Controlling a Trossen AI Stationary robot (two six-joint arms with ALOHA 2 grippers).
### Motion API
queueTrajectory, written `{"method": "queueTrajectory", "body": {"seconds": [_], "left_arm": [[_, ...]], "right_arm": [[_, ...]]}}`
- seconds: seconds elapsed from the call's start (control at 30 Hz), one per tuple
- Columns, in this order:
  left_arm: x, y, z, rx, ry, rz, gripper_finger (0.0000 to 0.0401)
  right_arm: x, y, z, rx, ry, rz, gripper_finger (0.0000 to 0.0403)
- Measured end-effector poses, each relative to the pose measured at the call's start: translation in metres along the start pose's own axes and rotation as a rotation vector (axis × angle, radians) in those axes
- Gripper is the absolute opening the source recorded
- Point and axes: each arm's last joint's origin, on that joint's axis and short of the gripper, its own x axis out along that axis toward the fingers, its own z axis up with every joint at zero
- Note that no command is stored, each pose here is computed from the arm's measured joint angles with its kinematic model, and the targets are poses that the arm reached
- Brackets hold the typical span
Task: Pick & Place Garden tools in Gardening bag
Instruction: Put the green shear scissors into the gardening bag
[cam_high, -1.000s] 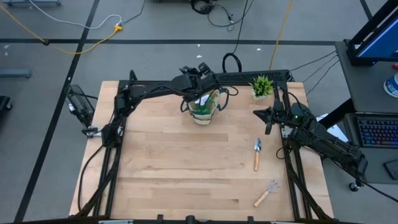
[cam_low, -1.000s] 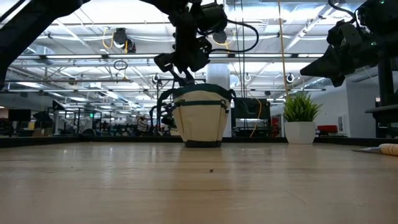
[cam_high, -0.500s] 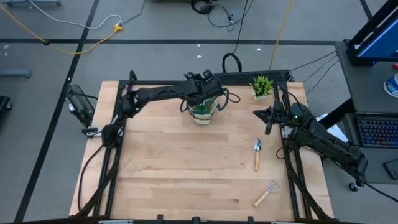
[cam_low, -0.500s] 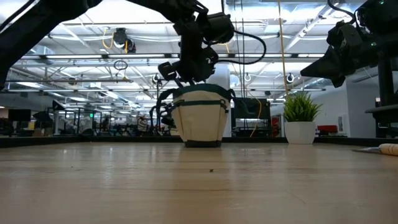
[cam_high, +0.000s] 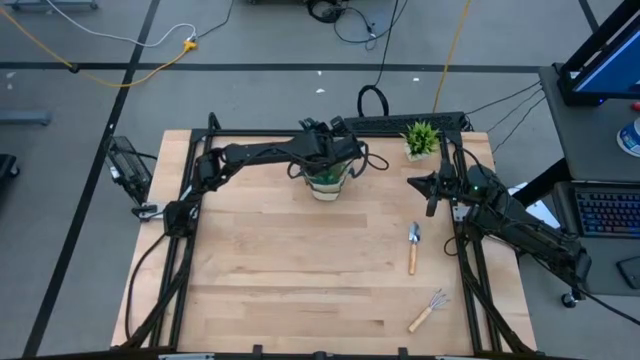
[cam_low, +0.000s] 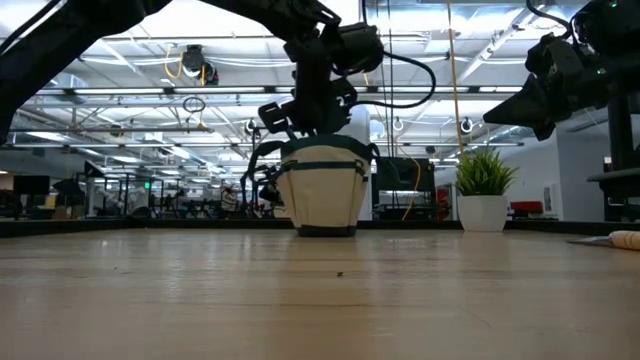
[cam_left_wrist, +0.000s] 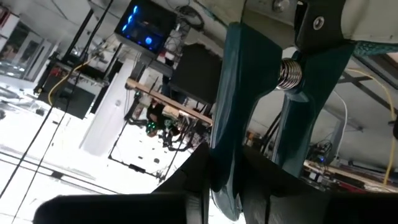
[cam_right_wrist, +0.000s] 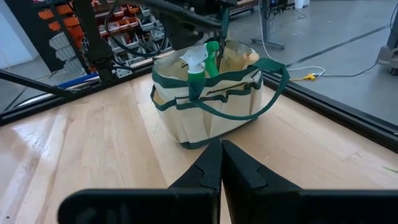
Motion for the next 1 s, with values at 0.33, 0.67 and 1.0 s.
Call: {"method": "queueTrajectory", "body": {"seconds": [0.33, 0.67, 1.0], "left_arm": [[-0.003, 0.008, -0.003, -0.022, 0.026, 0.046, 0.0054], [-0.017, 0.012, 0.004, -0.003, -0.023, 0.091, 0.0054], [-0.017, 0.008, 0.005, 0.022, -0.069, 0.071, 0.0054]], "right_arm": [[0.0, 0.0, 0.0, -0.008, 0.004, -0.002, 0.0], [0.001, -0.001, -0.002, -0.007, 0.007, -0.003, 0.0], [0.012, -0.009, -0.033, 0.102, 0.055, -0.011, 0.0]]}}
